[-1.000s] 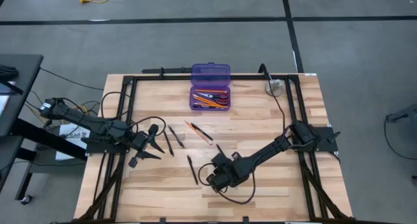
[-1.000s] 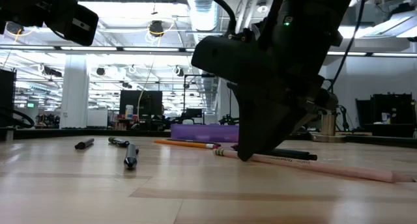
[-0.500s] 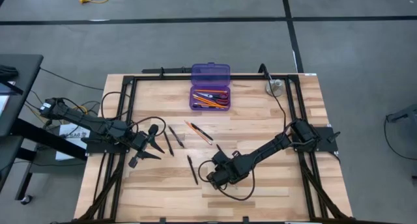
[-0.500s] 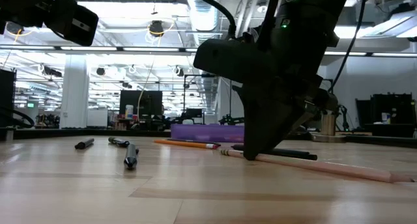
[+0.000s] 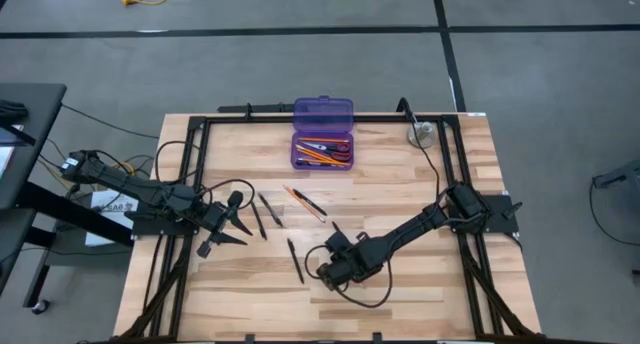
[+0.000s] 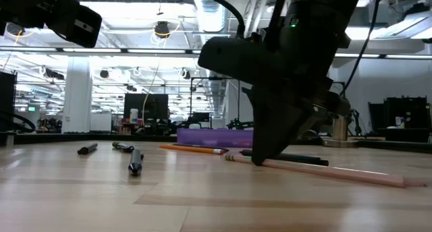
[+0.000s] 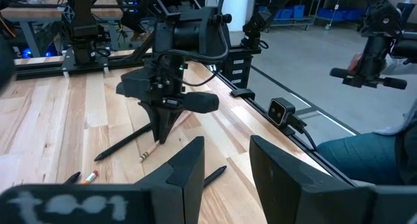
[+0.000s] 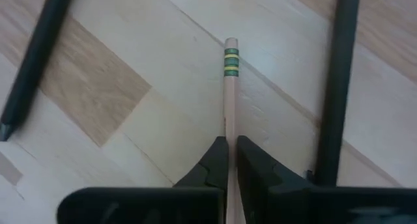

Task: Pick & place school supplies into a supply box
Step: Put the brown pencil into the violet supply box

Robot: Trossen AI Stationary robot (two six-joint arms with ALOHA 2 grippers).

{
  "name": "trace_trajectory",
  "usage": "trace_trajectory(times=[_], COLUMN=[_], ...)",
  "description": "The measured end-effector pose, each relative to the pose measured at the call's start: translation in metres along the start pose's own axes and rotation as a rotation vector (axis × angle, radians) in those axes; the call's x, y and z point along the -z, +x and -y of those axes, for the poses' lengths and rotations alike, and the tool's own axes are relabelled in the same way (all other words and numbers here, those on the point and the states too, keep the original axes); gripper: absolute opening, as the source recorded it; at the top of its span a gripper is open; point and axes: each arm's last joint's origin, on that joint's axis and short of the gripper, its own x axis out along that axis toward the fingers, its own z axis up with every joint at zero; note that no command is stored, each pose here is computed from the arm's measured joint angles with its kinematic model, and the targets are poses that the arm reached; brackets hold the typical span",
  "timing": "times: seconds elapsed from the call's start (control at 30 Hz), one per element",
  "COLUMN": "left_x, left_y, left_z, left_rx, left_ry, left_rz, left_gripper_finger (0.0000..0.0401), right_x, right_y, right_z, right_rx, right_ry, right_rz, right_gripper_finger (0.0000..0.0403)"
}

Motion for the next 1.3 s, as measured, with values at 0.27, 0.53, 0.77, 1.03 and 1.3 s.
trace_trajectory(times=[0.27,0.53,0.77,1.03,1.3], left_x=[0.000,0.000,0.000,0.000,0.000], left_y=[0.000,0.000,0.000,0.000,0.000], left_z=[0.000,0.001,0.001,0.001,0.001], left_rx=[0.001,0.023,0.023,0.022,0.018], left_ry=[-0.006,-0.007,-0.007,-0.005,0.000], left_rz=[0.000,-0.002,-0.003,-0.002,-0.001], left_gripper_finger=[0.0112,0.0112,0.0112,0.0112,0.0112], right_x=[-0.010,-0.045,-0.099,-0.191,-0.267], right_y=[-0.011,-0.033,-0.047,-0.048,-0.034], right_z=[-0.015,-0.026,-0.009,0.038,0.120], right_rx=[-0.047,-0.074,0.019,0.079,0.106], right_ry=[-0.015,-0.104,-0.200,-0.352,-0.401], right_rz=[-0.009,0.019,0.016,0.051,-0.001], right_gripper_finger=[0.0003,0.0001,0.0000,0.0003,0.0001])
